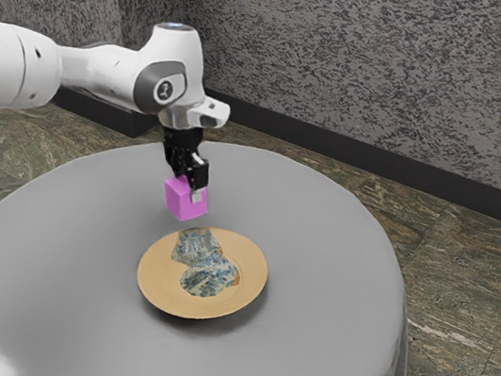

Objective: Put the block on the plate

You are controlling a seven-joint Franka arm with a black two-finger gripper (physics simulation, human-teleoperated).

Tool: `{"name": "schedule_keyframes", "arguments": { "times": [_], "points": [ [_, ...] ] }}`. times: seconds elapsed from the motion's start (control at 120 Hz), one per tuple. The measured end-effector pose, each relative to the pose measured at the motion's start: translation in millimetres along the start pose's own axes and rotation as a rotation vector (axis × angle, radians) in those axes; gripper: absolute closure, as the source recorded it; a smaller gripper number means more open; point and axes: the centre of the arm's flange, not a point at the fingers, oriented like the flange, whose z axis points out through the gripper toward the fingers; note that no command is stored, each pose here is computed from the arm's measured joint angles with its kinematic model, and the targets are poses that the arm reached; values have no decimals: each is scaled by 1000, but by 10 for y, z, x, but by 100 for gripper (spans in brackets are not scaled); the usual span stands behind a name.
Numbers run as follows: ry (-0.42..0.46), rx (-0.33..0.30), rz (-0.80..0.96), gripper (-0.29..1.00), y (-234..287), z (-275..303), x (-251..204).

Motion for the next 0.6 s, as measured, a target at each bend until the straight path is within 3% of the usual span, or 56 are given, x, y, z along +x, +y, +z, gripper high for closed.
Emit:
{"name": "schedule_keyframes", "arguments": {
  "times": [0.6],
  "points": [
    [-31, -12, 24, 28, 1332, 324, -270]
  ]
}}
